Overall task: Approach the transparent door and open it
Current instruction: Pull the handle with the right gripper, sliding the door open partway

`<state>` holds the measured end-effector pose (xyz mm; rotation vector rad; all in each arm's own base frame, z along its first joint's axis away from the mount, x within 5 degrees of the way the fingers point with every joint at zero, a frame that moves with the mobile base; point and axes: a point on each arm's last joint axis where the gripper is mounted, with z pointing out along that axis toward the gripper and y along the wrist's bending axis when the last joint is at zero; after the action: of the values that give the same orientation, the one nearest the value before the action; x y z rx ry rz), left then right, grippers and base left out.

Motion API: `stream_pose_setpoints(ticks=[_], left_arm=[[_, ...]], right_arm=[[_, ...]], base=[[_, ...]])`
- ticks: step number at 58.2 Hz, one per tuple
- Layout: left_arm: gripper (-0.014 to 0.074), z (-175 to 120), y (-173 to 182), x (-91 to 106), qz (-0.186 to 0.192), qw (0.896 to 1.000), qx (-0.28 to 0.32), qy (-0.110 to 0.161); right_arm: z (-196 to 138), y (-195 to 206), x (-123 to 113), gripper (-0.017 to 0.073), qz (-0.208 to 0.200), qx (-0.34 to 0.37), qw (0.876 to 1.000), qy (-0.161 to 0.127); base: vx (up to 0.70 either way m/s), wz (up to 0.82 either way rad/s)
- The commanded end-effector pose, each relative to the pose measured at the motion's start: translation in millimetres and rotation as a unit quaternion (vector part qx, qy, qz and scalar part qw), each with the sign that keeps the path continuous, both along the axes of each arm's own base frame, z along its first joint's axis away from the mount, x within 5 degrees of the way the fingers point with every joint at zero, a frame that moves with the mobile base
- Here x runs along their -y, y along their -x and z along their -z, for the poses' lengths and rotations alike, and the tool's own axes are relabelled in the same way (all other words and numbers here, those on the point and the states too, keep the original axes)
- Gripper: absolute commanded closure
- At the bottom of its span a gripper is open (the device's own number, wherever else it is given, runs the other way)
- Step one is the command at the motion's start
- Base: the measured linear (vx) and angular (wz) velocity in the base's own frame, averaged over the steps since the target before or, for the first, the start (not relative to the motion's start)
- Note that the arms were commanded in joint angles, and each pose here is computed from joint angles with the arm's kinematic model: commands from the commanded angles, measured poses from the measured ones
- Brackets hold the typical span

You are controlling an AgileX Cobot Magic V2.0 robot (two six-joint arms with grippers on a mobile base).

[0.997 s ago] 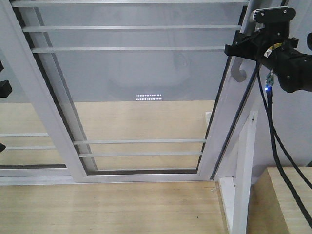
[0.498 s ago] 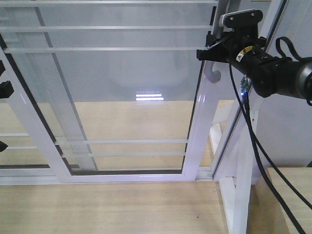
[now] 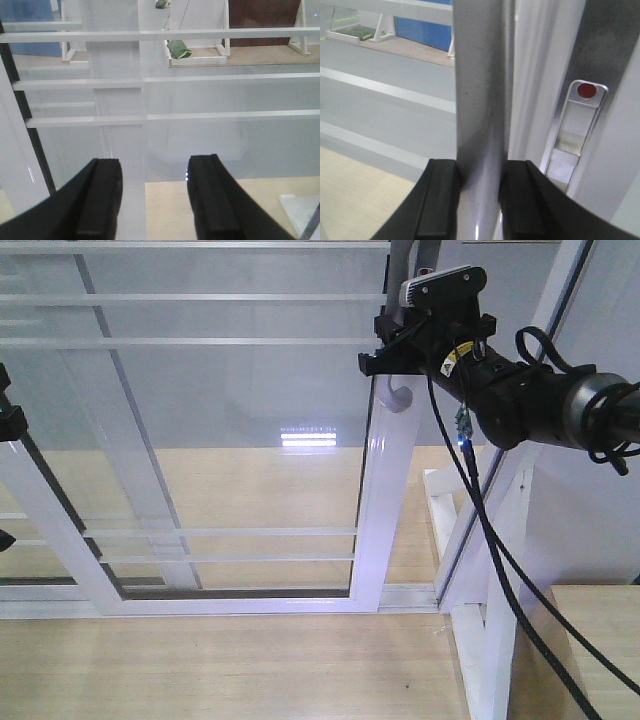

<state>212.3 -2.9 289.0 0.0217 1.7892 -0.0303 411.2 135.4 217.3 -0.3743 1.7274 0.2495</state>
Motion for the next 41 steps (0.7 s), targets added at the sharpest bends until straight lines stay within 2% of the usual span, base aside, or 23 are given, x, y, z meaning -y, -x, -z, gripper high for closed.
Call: stream_pose_setpoints(ticks=[1,14,41], left_arm=[[0.0165,-21.8,-1.7,1.7,0.007,0.998,0.064,0.008],[0.0165,-21.8,-1.7,1.7,0.007,0.998,0.064,0.008],[0.0165,-21.8,-1.7,1.6,0.007,0.998,0.064,0.008]], right_arm=[[-48.4,7.3,-3.2,0.0531,-0.01,0.091,0.995,-0.036],[-43.7,14.9,-29.1,0.0531,-0.042,0.092,0.994,-0.039],[-16.1,25.2,-72.1,0.0531,-0.079,0.065,0.993,-0.057]], base=[[0.0,0.0],[0.0,0.0],[0.0,0.0]])
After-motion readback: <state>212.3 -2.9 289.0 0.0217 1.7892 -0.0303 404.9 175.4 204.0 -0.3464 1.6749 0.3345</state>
